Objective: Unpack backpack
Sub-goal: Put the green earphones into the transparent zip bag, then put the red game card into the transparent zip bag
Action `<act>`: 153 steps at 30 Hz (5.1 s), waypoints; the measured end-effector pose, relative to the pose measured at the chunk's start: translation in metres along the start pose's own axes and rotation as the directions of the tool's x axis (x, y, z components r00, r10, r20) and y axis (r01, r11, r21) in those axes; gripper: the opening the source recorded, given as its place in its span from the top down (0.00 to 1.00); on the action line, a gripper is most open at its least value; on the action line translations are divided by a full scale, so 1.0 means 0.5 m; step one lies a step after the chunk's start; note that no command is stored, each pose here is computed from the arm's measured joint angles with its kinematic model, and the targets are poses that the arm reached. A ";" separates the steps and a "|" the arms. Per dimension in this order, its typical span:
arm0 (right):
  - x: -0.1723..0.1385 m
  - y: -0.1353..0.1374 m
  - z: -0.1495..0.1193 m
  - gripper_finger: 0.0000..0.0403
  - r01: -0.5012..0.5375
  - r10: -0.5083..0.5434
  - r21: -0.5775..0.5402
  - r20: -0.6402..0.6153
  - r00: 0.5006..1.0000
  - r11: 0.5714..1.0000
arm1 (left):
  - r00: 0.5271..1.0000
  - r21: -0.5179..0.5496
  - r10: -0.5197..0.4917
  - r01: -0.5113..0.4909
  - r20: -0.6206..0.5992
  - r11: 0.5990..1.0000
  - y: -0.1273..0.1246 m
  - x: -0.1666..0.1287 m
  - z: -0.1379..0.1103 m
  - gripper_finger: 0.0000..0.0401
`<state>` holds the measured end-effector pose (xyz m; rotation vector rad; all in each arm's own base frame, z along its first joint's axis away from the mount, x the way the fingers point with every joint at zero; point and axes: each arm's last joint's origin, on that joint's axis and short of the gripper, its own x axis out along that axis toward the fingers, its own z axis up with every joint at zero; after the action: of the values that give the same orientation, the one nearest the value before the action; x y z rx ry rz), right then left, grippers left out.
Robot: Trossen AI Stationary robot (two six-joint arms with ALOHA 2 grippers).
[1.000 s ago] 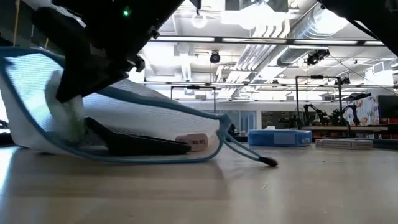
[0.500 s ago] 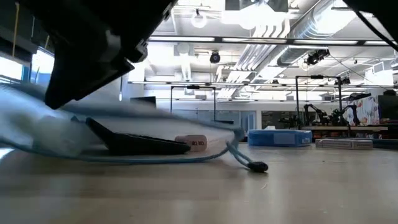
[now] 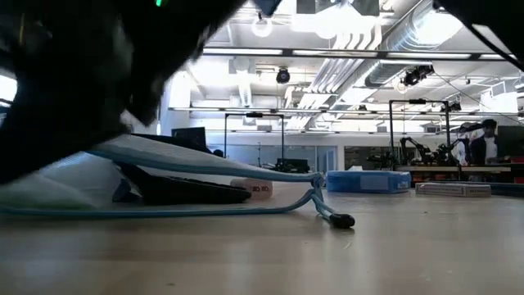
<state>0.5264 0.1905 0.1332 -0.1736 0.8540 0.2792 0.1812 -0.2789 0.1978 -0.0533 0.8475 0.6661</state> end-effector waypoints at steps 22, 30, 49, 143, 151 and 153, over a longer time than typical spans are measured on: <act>0.028 -0.044 -0.014 1.00 0.205 -0.207 0.140 0.006 0.978 0.969 | 0.998 0.027 0.028 -0.029 0.059 0.999 -0.014 0.020 -0.013 1.00; -0.040 0.098 -0.015 1.00 -0.138 0.148 0.080 -0.148 0.978 0.987 | 0.988 -0.004 0.007 -0.006 0.153 1.000 -0.017 0.021 -0.007 1.00; -0.275 -0.030 -0.164 1.00 0.251 -0.182 -0.029 -0.770 0.611 0.968 | 0.986 -0.008 0.016 -0.015 0.163 1.000 -0.037 0.043 -0.026 1.00; -0.413 -0.123 -0.482 0.11 0.475 -0.129 0.822 -0.458 0.879 0.315 | 0.987 0.016 -0.058 0.057 0.147 0.998 -0.066 0.064 -0.005 1.00; -0.436 -0.088 -0.468 0.19 0.605 -0.100 0.679 -0.627 0.773 0.416 | 0.986 0.022 -0.088 0.085 0.141 0.996 -0.075 0.064 -0.004 1.00; -0.448 -0.085 -0.447 0.20 0.620 -0.126 0.672 -0.631 0.766 0.404 | 0.986 0.021 -0.087 0.084 0.144 0.996 -0.075 0.065 -0.002 1.00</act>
<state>0.2396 0.0531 0.1613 0.5500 1.3458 -0.7300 0.2170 -0.2920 0.1659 -0.0273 0.7058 0.5759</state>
